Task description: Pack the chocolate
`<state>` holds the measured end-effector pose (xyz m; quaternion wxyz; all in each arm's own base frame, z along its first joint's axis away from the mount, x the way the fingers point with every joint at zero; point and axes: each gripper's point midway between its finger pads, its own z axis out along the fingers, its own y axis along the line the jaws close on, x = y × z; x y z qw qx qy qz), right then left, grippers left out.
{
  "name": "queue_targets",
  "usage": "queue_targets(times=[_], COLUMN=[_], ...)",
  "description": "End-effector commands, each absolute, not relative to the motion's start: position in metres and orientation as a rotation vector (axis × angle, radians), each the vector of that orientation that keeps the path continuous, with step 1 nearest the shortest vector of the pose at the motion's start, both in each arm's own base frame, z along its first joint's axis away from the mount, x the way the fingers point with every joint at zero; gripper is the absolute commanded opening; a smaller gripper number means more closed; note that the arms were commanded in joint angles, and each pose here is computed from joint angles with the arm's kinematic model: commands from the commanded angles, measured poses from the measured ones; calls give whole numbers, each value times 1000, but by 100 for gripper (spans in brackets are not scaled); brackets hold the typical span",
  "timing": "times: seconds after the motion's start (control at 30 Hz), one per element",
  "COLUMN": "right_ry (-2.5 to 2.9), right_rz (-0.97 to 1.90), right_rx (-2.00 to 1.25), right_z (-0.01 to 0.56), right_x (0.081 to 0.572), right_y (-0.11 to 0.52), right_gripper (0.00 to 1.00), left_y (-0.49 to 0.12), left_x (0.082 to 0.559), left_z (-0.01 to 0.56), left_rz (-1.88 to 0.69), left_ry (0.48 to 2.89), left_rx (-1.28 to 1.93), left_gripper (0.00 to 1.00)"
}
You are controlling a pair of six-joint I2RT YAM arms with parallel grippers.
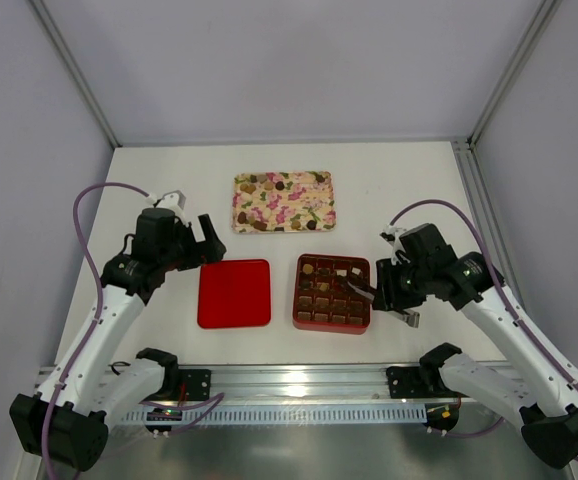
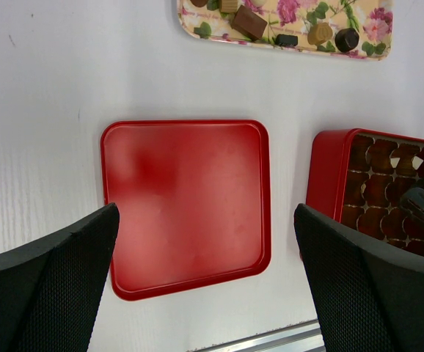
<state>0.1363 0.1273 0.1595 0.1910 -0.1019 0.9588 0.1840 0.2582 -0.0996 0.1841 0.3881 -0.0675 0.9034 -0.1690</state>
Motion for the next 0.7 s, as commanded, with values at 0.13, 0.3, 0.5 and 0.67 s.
queue_targets(times=[0.13, 0.3, 0.5, 0.67], right_ry=[2547, 2478, 2395, 2443], right_rz=[566, 589, 607, 510], right_rx=[-308, -333, -355, -357], right_z=[208, 232, 259, 244], right_x=[164, 201, 273, 329], right_y=[142, 163, 201, 220], right_gripper=[44, 45, 45, 45], left_y=[-98, -98, -98, -99], left_x=[263, 263, 263, 263], left_z=[199, 197, 196, 195], left_rz=[-432, -429, -430, -434], left_ry=[2251, 2255, 2258, 2265], left_rx=[-171, -172, -173, -172], left_gripper=[100, 100, 100, 100])
